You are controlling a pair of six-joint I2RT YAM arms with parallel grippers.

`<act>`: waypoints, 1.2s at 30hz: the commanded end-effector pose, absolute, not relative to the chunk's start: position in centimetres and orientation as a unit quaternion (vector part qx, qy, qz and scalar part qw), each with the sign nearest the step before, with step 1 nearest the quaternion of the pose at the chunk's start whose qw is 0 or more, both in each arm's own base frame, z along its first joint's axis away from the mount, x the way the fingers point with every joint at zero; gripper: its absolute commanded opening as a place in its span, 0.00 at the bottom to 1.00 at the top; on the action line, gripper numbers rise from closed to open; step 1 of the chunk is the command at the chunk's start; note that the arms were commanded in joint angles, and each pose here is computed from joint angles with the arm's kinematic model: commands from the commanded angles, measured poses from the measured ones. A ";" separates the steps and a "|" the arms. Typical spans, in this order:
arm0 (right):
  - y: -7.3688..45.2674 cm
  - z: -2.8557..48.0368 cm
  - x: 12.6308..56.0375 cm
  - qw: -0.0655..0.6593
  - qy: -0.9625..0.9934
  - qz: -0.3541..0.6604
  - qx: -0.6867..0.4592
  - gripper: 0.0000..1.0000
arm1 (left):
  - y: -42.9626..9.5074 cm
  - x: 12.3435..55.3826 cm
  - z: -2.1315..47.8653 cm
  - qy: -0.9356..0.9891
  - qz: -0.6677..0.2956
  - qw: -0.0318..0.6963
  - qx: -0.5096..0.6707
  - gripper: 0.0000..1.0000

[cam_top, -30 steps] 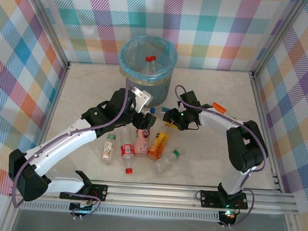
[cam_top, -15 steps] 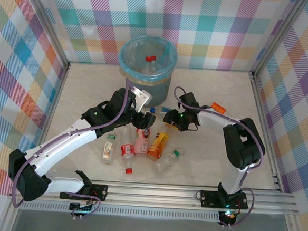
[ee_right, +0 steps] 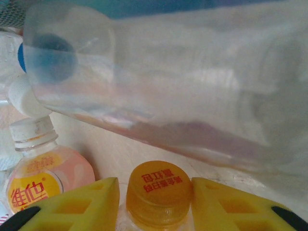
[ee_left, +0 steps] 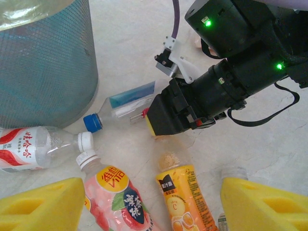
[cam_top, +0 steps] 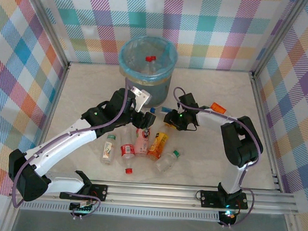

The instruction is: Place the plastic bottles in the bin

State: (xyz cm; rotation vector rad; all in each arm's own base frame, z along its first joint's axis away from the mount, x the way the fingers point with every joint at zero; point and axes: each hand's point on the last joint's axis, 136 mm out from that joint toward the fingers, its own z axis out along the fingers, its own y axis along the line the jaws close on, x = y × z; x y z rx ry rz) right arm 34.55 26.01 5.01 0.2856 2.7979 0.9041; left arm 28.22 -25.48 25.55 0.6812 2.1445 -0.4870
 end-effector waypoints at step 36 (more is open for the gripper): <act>26.6 11.8 36.0 0.179 0.919 0.343 0.079 0.23 | -25.4 28.2 30.6 0.826 -0.207 0.455 0.260 0.72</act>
